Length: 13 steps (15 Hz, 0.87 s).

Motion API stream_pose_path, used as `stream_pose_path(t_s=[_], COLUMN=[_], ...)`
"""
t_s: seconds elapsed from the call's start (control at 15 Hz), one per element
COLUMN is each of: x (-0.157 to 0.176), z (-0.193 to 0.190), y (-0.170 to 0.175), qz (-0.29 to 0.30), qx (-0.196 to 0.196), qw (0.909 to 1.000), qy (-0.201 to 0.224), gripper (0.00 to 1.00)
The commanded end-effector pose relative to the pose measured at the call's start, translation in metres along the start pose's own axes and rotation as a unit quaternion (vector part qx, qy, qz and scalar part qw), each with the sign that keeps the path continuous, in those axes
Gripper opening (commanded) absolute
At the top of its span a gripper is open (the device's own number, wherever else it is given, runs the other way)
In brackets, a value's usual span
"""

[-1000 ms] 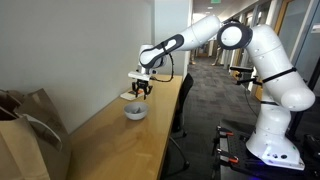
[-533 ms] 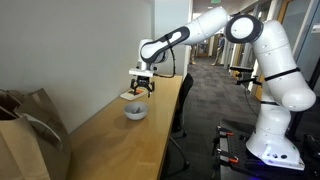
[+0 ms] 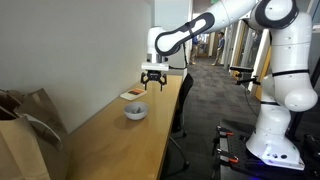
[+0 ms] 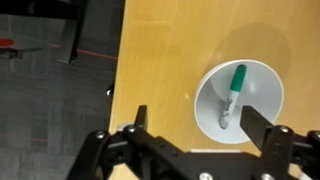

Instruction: Put the green marker inside the grey bowl

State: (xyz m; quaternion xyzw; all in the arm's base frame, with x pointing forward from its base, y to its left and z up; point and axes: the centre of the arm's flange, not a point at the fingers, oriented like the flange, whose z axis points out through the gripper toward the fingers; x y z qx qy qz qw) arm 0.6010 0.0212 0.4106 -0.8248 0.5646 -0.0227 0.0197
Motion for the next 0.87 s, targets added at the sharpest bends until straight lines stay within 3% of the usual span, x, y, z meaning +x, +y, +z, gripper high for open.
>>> stream_pose_path(t_s=[0.0, 0.8], x=[-0.023, -0.053], z=[-0.009, -0.022], y=[0.032, 0.060], qz=[-0.002, -0.010], qx=[0.004, -0.006], qw=[0.9997, 0.9975], qy=[0.025, 0.070], gripper=[1.00, 1.00])
